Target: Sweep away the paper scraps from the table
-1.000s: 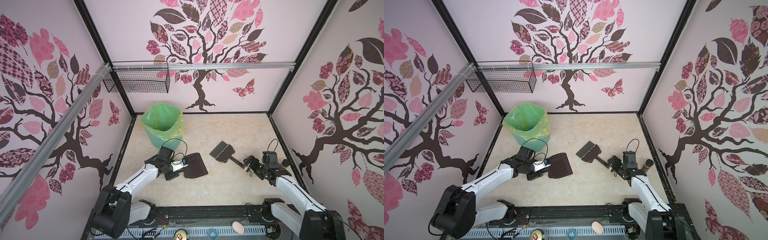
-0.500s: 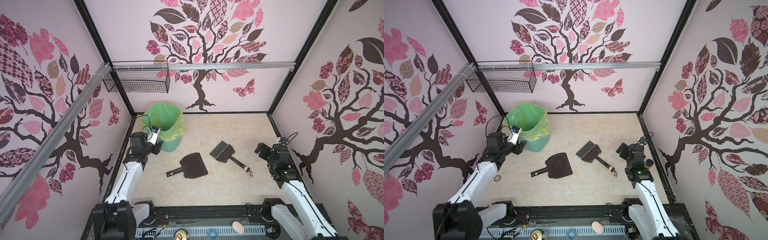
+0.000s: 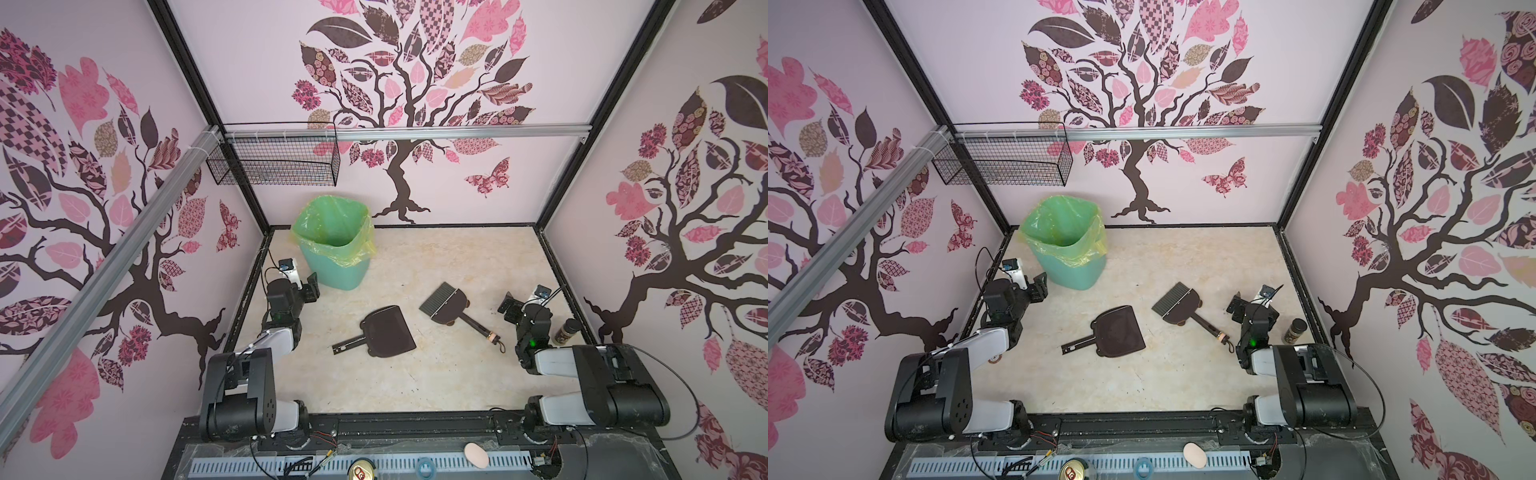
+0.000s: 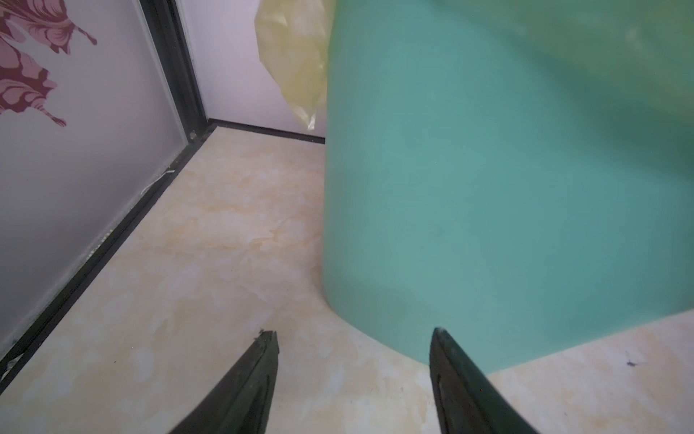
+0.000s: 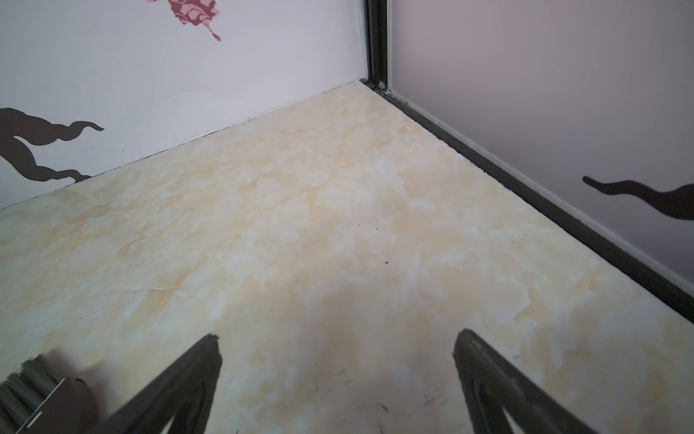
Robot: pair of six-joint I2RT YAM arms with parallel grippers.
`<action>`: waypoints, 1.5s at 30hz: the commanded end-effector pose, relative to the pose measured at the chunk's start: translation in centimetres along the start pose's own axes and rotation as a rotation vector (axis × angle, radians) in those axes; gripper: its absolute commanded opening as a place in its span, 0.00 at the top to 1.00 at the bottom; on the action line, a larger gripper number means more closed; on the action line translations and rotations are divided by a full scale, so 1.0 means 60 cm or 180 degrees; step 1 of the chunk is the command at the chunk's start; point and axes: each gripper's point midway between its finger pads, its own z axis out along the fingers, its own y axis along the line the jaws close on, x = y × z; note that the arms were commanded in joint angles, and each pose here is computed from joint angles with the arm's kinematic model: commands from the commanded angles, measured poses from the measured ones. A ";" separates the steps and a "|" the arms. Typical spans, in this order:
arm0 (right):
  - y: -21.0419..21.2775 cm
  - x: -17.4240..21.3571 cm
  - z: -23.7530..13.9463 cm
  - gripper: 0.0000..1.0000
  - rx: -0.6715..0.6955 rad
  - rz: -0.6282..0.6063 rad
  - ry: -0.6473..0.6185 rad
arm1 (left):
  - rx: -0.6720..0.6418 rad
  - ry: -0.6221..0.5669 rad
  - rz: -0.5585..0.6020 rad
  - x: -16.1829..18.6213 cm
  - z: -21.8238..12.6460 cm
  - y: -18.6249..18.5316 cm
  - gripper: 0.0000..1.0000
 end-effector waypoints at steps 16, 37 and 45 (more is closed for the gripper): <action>0.036 -0.054 -0.002 0.01 -0.0298 -0.0080 -0.0426 | -0.0017 -0.0163 -0.0045 -0.015 -0.013 0.004 0.33; 0.041 -0.042 0.003 0.01 -0.0208 -0.0174 -0.0449 | -0.0092 -0.0204 0.0081 0.025 -0.050 0.023 0.32; 0.040 -0.041 0.003 0.00 -0.0202 -0.0175 -0.0445 | -0.0027 0.0207 0.0097 0.074 0.009 0.027 0.26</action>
